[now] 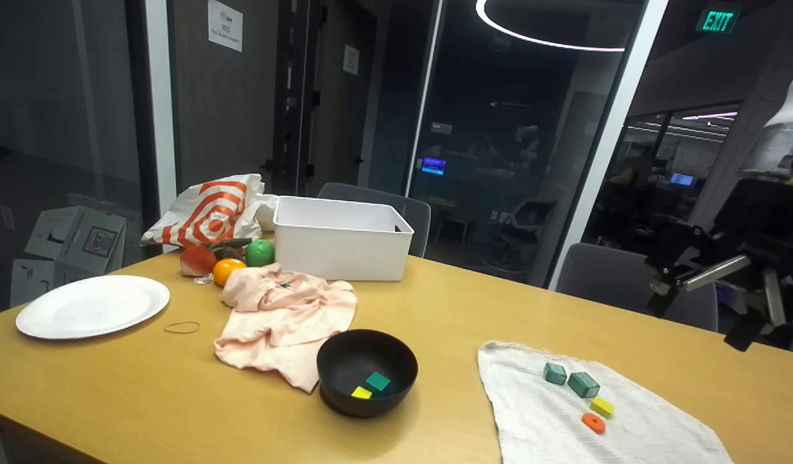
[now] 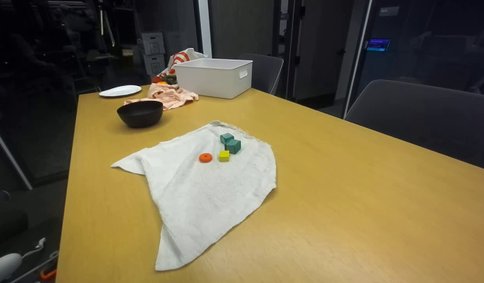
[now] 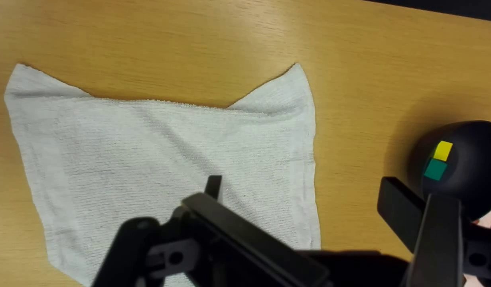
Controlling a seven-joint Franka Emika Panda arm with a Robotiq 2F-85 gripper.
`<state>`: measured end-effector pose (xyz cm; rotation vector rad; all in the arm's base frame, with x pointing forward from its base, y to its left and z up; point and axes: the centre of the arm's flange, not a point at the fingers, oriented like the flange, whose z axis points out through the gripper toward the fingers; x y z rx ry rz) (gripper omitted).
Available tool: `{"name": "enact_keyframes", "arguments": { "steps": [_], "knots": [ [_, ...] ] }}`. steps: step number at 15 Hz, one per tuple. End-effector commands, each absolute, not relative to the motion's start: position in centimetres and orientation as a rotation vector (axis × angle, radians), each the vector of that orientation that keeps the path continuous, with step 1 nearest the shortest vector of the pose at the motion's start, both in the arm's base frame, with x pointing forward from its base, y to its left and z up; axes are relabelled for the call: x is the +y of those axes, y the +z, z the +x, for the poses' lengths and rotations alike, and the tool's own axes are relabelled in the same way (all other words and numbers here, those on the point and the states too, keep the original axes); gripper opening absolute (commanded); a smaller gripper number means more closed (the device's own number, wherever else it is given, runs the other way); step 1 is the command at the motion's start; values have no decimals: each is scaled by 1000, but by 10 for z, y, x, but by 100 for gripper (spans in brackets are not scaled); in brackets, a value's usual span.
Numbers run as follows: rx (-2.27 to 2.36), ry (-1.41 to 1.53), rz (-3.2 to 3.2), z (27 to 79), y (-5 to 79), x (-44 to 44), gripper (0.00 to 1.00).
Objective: Fold the towel into a triangle thrice.
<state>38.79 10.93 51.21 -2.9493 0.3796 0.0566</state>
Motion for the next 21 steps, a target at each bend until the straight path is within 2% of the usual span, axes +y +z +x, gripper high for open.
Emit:
{"name": "enact_keyframes", "arguments": {
  "steps": [1, 7, 14, 21],
  "knots": [
    [380, 57, -2949, 388, 512, 109, 100],
    [324, -166, -2967, 402, 466, 147, 100],
    [161, -10, -3071, 380, 387, 181, 100],
    [121, 42, -3071, 380, 377, 183, 100]
  ]
}}
